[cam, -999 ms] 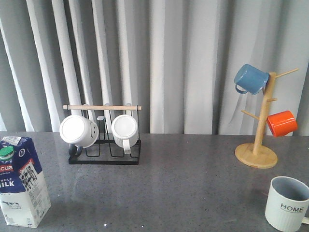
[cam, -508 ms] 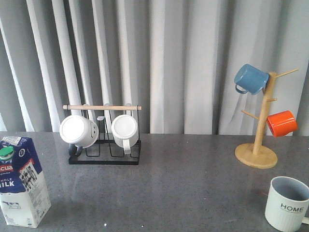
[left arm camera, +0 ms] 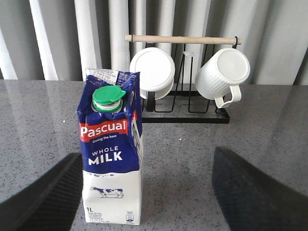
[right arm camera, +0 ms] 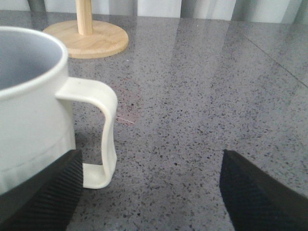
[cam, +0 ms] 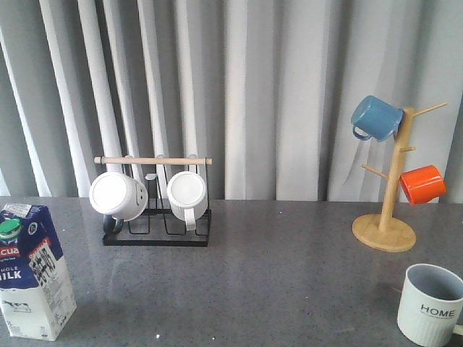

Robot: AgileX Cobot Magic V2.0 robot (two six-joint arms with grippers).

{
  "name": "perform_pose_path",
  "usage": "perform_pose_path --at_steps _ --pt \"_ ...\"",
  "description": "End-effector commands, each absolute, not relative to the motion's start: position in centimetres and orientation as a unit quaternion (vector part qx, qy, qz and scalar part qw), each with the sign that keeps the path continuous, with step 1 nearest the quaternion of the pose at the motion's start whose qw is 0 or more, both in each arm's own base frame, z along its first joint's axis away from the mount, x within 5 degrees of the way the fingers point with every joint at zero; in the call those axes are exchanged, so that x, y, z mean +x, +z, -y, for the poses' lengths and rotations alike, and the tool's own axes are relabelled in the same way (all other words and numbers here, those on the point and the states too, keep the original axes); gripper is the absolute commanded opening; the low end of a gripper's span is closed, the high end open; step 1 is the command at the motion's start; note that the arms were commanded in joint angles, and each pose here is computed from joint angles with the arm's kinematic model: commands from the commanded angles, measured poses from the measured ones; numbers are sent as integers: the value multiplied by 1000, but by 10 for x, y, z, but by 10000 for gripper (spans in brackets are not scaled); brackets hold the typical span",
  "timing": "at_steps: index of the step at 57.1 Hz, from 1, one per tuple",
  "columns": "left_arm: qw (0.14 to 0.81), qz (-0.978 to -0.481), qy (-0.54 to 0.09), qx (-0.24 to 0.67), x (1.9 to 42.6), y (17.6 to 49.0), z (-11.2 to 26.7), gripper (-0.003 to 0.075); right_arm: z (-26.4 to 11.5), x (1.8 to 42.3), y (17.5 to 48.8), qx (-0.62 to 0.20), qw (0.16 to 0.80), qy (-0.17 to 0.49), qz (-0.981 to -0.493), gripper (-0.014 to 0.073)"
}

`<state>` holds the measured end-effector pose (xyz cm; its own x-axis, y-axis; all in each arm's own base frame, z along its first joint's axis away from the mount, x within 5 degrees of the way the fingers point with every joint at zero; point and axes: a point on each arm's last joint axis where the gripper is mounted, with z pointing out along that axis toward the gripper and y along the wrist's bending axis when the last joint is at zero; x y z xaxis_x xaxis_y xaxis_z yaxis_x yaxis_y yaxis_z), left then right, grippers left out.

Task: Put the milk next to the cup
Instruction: 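Lower the right gripper around the handle of the white HOME mug, then slide the white mug with the right gripper toward the table center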

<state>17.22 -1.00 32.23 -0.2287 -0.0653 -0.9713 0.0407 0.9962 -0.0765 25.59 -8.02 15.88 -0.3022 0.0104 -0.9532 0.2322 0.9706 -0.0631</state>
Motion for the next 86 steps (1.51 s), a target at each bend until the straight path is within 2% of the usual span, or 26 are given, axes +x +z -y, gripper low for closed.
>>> perform_pose_path --at_steps 1,14,21,27,36,41,51,63,79,86 --pt "664 -746 -51 -10 173 342 11 523 84 266 172 70 634 -101 -764 563" --pt "664 -746 -51 -10 173 342 11 523 89 281 162 100 646 -74 -753 551" --pt "664 -746 -51 -10 173 342 11 523 91 288 157 106 653 -62 -747 468" --pt "664 -746 -51 -10 173 342 11 523 89 293 153 109 655 -36 -747 307" --pt "664 -746 -51 -10 173 342 11 523 83 296 153 120 654 13 -747 -11" --pt "664 -746 -51 -10 173 342 11 523 78 299 156 134 658 36 -740 -9" --pt "664 -746 -51 -10 173 342 11 523 48 305 167 103 667 61 -735 -3" --pt "664 -746 -51 -10 173 342 11 523 -12 310 179 45 678 51 -732 -1" --pt "664 -746 -51 -10 173 342 11 523 -89 327 199 30 689 51 -722 19" --pt "664 -746 -51 -10 173 342 11 523 -118 335 195 -5 675 40 -736 39"
